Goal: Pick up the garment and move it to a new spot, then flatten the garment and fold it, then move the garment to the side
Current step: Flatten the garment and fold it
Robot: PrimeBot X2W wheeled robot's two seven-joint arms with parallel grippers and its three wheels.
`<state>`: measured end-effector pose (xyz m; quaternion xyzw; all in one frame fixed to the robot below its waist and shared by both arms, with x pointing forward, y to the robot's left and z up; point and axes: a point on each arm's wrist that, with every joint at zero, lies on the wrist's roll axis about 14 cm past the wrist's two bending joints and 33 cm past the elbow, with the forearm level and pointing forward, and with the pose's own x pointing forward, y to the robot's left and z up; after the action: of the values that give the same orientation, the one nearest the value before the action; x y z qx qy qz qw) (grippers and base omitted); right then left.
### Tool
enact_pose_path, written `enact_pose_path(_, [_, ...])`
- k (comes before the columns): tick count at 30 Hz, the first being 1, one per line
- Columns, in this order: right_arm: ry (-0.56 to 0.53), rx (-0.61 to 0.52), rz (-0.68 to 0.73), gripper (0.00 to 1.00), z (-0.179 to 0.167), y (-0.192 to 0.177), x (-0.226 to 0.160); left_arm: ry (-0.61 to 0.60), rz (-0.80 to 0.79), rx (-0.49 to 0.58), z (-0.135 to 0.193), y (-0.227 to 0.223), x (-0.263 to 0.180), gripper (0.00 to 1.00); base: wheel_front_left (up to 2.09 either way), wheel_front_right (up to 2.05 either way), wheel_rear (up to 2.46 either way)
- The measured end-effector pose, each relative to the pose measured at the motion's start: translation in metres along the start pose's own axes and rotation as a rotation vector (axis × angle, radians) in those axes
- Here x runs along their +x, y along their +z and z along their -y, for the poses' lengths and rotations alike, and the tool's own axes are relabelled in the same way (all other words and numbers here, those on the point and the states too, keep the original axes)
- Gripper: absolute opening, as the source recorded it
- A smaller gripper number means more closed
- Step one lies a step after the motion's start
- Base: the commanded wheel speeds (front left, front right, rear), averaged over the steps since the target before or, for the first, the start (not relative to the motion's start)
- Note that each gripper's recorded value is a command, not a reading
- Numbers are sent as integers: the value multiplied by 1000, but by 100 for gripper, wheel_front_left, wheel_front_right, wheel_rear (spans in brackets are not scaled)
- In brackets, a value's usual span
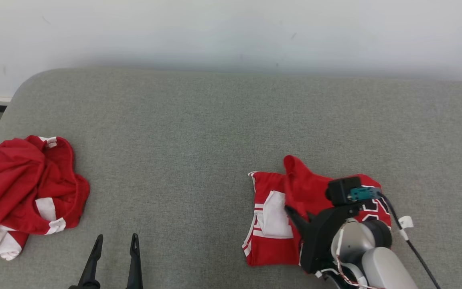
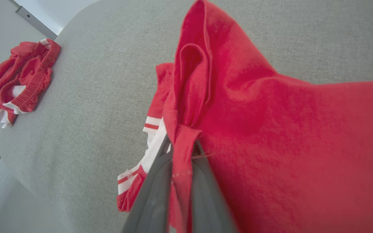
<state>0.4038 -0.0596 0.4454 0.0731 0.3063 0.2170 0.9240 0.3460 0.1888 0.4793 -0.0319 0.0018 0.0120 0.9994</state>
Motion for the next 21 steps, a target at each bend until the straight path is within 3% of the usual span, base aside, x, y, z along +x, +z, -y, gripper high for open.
enact_pose_path(11, [85,9,-35,0,-24,-12,20,16,-3,-2,-4,-1,0,100,0,0,0])
enact_pose_path(12, [90,14,-24,42,-25,-10,21,17,-3,-2,-5,-1,1,100,0,0,0])
enact_pose_path(13, [99,20,-20,42,-27,-9,23,18,-3,-2,-5,-1,1,100,0,0,0])
enact_pose_path(14, [111,33,-23,100,-29,-9,24,17,-3,-2,-4,-1,1,100,0,0,0])
enact_pose_path(17, [148,84,0,100,-37,-6,24,19,-2,-2,-5,0,0,100,0,0,0])
enact_pose_path(21, [208,204,142,100,-44,26,18,22,3,-3,-5,1,0,100,0,0,0])
